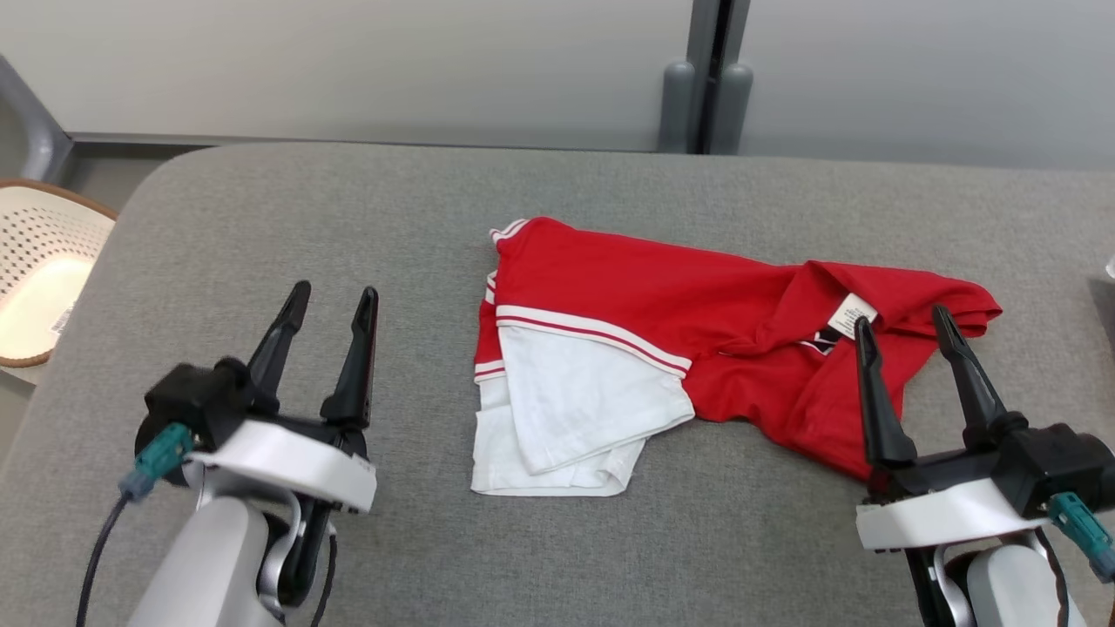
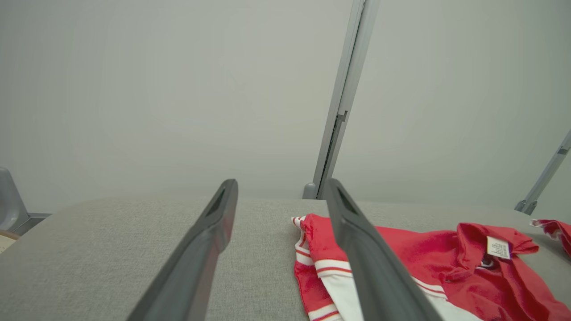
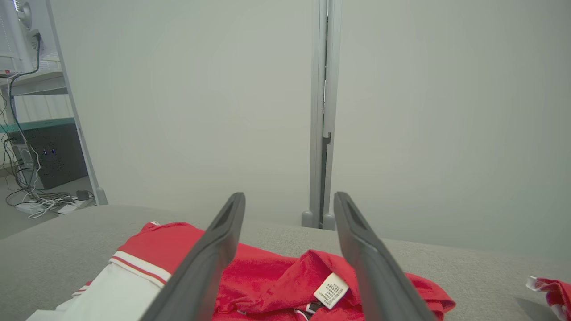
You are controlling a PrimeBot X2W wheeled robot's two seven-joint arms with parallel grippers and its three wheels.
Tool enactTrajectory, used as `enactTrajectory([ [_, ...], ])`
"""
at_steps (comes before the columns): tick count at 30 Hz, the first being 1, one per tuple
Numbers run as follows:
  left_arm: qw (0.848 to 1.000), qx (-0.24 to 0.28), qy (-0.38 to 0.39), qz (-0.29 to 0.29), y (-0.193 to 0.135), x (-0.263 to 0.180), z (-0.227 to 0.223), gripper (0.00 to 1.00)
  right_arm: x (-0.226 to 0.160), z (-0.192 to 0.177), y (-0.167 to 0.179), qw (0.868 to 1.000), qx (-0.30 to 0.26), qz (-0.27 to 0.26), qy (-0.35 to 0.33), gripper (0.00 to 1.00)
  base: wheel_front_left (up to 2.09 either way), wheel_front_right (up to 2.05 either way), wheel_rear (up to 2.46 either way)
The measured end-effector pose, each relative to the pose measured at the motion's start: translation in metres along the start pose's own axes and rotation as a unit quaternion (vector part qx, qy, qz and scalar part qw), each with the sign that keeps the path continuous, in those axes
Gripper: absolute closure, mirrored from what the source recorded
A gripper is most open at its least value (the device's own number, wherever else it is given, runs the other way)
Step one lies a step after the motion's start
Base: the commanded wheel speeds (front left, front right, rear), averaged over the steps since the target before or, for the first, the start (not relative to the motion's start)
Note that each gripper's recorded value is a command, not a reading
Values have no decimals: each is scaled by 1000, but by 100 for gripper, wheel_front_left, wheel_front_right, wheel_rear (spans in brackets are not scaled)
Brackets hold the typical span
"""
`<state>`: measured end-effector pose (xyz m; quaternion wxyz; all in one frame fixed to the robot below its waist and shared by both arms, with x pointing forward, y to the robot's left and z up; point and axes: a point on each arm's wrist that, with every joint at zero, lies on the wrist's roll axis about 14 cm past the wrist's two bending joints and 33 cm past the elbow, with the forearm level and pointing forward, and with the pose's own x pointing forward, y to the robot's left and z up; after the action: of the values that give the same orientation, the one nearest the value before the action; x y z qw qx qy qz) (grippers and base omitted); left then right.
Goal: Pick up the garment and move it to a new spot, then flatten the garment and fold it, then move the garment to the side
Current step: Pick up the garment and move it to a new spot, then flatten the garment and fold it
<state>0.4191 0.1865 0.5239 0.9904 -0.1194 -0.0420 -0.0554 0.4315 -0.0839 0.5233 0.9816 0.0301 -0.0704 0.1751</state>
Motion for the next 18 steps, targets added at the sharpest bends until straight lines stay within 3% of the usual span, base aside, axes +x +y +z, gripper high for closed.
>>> enactTrajectory([
  [9,998,-28,-24,52,7,-49,2,0,-13,3,15,1000,10,12,1,0,0,0,0],
  [18,998,-26,-15,55,6,-46,-7,0,-17,-31,46,996,37,56,53,0,0,0,0],
])
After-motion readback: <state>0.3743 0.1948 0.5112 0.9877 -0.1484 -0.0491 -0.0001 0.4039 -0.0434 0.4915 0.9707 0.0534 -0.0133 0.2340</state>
